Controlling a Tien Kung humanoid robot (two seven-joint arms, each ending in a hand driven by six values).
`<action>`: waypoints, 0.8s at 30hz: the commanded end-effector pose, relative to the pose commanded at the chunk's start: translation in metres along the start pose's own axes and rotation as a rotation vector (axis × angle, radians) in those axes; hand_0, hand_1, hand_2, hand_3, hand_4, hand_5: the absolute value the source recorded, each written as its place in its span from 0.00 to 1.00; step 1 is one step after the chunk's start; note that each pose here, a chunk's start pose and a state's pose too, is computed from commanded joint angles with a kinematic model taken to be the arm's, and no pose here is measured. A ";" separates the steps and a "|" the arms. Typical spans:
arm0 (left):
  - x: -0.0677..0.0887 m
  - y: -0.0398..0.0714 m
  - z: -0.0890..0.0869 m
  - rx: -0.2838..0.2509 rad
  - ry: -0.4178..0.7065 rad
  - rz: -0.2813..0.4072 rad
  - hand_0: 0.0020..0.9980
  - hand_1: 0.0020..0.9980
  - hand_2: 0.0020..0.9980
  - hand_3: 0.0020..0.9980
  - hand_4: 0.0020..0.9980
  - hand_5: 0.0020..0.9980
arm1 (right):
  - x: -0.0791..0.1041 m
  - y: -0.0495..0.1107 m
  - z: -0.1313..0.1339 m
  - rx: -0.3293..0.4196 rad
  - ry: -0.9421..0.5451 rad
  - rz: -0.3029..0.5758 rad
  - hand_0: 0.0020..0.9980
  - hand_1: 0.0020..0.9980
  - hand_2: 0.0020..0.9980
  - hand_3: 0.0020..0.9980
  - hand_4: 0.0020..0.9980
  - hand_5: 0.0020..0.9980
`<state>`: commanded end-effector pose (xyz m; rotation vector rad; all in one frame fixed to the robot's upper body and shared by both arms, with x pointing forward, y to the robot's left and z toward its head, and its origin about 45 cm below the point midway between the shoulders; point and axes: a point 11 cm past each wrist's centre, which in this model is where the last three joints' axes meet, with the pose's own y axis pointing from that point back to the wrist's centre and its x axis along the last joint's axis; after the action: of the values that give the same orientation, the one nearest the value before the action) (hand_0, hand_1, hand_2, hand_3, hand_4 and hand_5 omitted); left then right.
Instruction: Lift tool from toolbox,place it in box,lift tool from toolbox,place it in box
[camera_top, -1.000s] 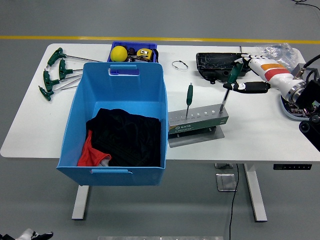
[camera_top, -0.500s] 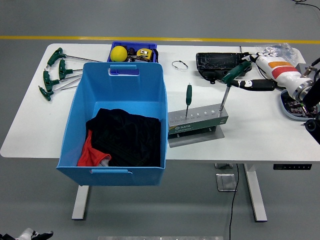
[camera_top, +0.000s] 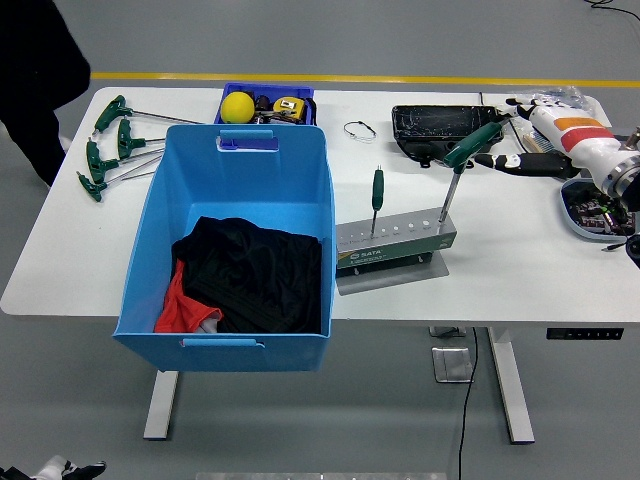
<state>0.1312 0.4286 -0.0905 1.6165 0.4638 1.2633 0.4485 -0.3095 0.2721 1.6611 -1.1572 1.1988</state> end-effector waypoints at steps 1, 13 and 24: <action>0.000 0.000 0.000 0.000 0.000 0.000 0.69 0.66 0.68 0.63 0.66 0.67 | 0.000 0.000 0.000 0.000 -0.001 0.002 0.97 0.92 0.96 0.80 1.00 0.97; -0.001 0.000 0.001 -0.002 -0.003 -0.004 0.69 0.66 0.68 0.63 0.66 0.67 | -0.005 -0.006 -0.009 0.023 0.001 -0.018 0.97 0.91 0.96 0.81 1.00 0.97; -0.001 0.000 0.002 -0.004 -0.001 -0.004 0.69 0.66 0.68 0.63 0.66 0.67 | -0.009 -0.006 -0.008 0.017 0.007 -0.033 0.97 0.91 0.95 0.81 1.00 0.97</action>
<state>0.1326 0.4273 -0.0906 1.6124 0.4635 1.2591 0.4508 -0.2978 0.2648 1.6813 -1.1142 1.1961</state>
